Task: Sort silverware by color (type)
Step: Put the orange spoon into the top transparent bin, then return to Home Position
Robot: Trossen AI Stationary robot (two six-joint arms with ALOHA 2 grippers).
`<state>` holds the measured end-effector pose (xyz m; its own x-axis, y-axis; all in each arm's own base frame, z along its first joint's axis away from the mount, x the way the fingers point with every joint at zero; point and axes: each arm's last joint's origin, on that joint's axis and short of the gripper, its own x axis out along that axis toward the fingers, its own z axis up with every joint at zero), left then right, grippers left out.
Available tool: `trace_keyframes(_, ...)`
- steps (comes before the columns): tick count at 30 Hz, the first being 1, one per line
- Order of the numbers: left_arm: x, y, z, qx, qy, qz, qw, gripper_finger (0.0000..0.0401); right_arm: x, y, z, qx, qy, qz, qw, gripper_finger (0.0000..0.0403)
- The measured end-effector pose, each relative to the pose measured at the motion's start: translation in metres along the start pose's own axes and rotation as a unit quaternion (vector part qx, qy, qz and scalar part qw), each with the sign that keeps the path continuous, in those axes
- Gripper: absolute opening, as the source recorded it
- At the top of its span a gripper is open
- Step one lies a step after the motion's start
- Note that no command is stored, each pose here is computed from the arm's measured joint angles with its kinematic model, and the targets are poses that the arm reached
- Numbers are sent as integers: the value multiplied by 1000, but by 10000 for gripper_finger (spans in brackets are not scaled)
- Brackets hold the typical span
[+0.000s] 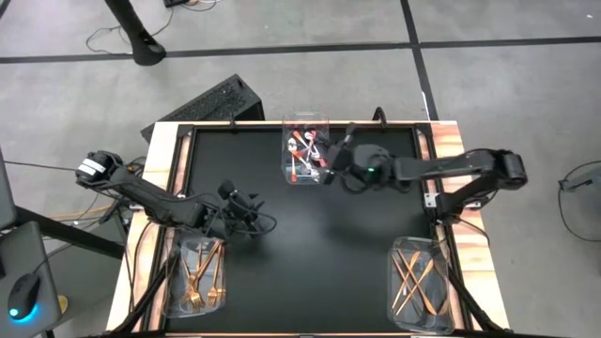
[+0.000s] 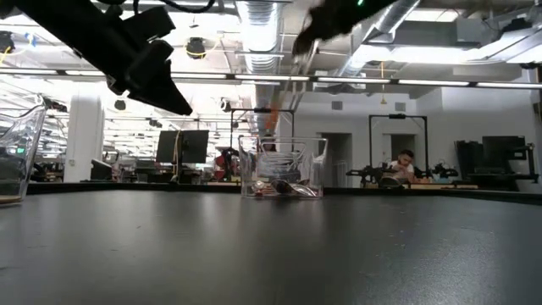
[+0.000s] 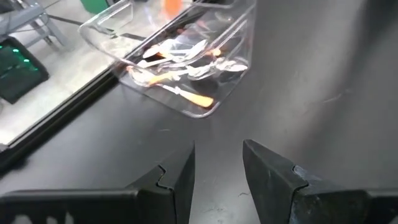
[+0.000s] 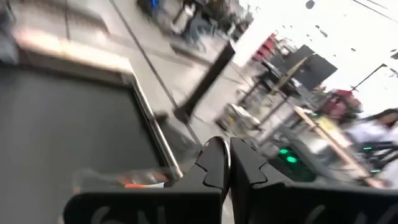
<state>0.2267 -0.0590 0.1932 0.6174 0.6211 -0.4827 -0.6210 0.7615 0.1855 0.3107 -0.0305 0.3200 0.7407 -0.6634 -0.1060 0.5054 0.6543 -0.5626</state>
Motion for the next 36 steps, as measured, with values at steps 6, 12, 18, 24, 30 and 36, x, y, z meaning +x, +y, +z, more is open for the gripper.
trace_keyframes(6, -3, -1, 2, 1, -3, -15, 1000, 123, 50, 17, -30, -127, 41, -46, 990, 17)
trace_keyframes(12, -2, 0, -2, 14, 11, -12, 1000, 123, 85, 32, -59, -210, 75, -91, 971, 66)
trace_keyframes(18, -1, 2, -2, 16, 13, -5, 1000, 123, 77, 48, -67, -198, 137, -84, 967, 184)
trace_keyframes(24, 3, 5, 1, 7, 12, 7, 1000, 123, 50, 48, -54, -92, 135, -35, 986, 257)
trace_keyframes(30, -1, 0, 23, 11, -62, -24, 998, 115, 19, 16, -36, 97, 101, 113, 984, 256)
trace_keyframes(36, -14, -2, 51, 40, -153, -94, 983, 91, -8, -9, -17, 196, 40, 252, 947, 254)
